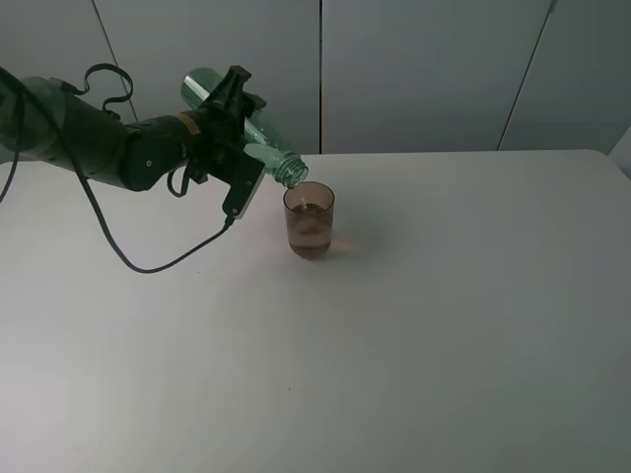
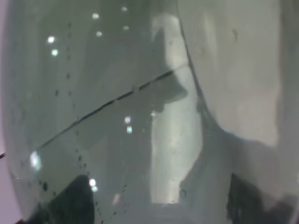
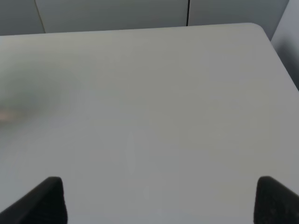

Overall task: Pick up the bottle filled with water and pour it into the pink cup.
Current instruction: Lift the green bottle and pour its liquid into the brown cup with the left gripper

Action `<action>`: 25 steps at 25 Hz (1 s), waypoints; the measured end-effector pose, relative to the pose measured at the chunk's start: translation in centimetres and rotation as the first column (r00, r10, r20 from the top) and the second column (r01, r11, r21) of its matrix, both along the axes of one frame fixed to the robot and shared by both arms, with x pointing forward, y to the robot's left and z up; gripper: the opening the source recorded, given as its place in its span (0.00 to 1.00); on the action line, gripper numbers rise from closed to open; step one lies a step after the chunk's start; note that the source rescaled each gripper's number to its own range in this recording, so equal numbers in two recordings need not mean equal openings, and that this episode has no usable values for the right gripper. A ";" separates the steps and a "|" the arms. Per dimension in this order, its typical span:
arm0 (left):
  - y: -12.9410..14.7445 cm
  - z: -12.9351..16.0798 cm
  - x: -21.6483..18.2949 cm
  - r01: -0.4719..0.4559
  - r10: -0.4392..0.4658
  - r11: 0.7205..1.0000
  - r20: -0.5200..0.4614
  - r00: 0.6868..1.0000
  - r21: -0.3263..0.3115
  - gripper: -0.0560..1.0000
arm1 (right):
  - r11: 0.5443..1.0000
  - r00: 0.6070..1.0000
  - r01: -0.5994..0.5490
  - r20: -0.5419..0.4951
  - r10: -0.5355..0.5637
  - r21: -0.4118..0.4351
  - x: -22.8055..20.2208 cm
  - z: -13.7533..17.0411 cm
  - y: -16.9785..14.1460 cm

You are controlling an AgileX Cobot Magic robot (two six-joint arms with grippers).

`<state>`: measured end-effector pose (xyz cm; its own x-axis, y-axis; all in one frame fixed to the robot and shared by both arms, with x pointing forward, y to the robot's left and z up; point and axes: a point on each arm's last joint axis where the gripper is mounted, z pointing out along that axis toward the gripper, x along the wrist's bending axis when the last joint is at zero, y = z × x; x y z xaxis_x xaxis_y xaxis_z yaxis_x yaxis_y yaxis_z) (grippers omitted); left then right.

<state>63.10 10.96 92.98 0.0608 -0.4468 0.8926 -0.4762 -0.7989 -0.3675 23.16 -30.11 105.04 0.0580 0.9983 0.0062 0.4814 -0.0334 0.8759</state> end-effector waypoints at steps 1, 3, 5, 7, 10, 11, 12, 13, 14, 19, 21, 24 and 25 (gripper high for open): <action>-0.1 0.0 0.0 0.003 -0.003 1.000 0.007 1.000 0.003 0.05 | 1.000 1.000 0.000 0.000 0.000 0.000 0.0 0.0 0.0; -0.1 0.1 0.0 0.010 -0.011 1.000 0.022 1.000 0.025 0.05 | 1.000 1.000 0.000 0.000 0.000 0.000 0.0 0.0 0.0; -0.2 0.1 0.0 0.016 -0.017 0.999 0.032 0.999 0.044 0.05 | 1.000 1.000 0.000 0.000 0.000 0.000 0.0 0.0 0.0; -0.2 0.2 -0.1 0.020 -0.022 0.999 0.042 0.999 0.051 0.05 | 1.000 1.000 0.000 0.000 0.000 0.000 0.0 0.0 0.0; -0.3 0.4 0.0 0.020 -0.023 0.999 0.070 0.997 0.044 0.05 | 1.000 1.000 0.000 0.000 0.000 0.000 0.0 0.0 0.0; -0.4 0.5 0.0 0.020 -0.023 0.999 0.080 0.997 0.039 0.05 | 1.000 1.000 0.000 0.000 0.000 0.000 0.0 0.0 0.0; -0.4 0.6 0.0 0.021 -0.025 0.999 0.086 0.996 0.039 0.05 | 1.000 1.000 0.000 0.000 0.000 0.000 0.0 0.0 0.0; -0.4 0.6 0.0 0.021 -0.025 0.999 0.087 0.996 0.038 0.05 | 1.000 1.000 0.000 0.000 0.000 0.000 0.0 0.0 0.0; -0.5 0.6 0.0 0.022 -0.025 0.999 0.091 0.996 0.037 0.05 | 1.000 1.000 0.000 0.000 0.000 0.000 0.0 0.0 0.0; -0.8 0.6 -0.2 0.040 -0.047 0.997 0.105 0.993 0.069 0.05 | 1.000 1.000 0.000 0.000 0.000 0.000 0.0 0.0 0.0; -0.9 0.6 -0.2 0.043 -0.051 0.996 0.107 0.993 0.074 0.05 | 1.000 1.000 0.000 0.000 0.000 0.000 0.0 0.0 0.0; -0.9 0.6 -0.3 0.047 -0.056 0.996 0.109 0.992 0.079 0.05 | 1.000 1.000 0.000 0.000 0.000 0.000 0.0 0.0 0.0; -0.9 0.6 -0.3 0.047 -0.056 0.996 0.111 0.992 0.078 0.05 | 1.000 1.000 0.000 0.000 0.000 0.000 0.0 0.0 0.0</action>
